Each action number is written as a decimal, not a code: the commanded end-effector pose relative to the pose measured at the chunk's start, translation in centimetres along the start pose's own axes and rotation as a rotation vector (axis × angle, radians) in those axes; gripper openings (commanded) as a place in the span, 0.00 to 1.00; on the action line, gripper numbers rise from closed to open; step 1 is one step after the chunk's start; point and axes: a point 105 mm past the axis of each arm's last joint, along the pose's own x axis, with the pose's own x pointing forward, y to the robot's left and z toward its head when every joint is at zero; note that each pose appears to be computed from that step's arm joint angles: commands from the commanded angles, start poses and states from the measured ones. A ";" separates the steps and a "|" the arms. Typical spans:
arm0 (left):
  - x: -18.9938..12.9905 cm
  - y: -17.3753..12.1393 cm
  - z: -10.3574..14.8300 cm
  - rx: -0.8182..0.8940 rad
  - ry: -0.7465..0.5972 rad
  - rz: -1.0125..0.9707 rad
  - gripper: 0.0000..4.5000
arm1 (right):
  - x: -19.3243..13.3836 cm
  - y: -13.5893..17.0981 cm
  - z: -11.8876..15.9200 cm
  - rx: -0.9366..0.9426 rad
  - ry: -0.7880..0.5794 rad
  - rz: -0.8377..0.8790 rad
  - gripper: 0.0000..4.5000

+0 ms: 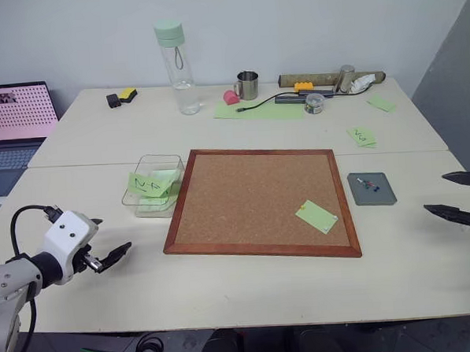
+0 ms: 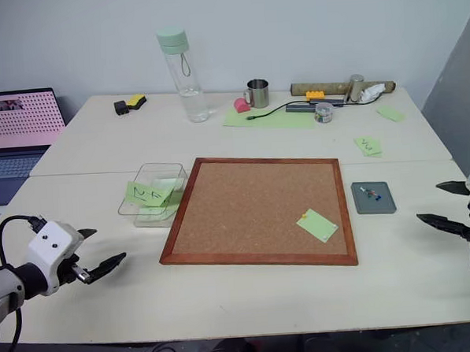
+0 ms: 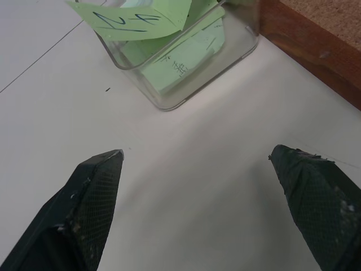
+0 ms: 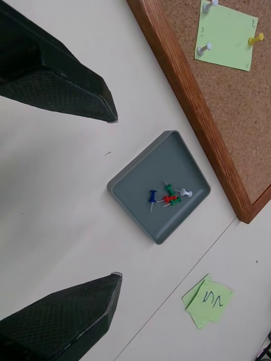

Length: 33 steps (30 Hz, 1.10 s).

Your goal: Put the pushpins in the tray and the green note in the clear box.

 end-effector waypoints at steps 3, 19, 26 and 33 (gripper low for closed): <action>0.0 0.2 1.9 0.015 -0.068 -0.026 0.99 | -0.7 -0.1 1.1 -0.042 -0.020 -0.013 1.00; 3.0 -4.9 8.7 0.083 -0.247 -0.299 0.91 | -0.3 2.3 2.5 -0.067 -0.044 0.055 1.00; 6.5 -9.9 12.9 0.153 -0.354 -0.472 0.60 | 1.4 4.7 5.4 -0.123 -0.097 0.156 1.00; 10.4 -13.3 14.4 0.184 -0.404 -0.544 0.29 | 4.9 8.0 8.6 -0.137 -0.195 0.270 1.00</action>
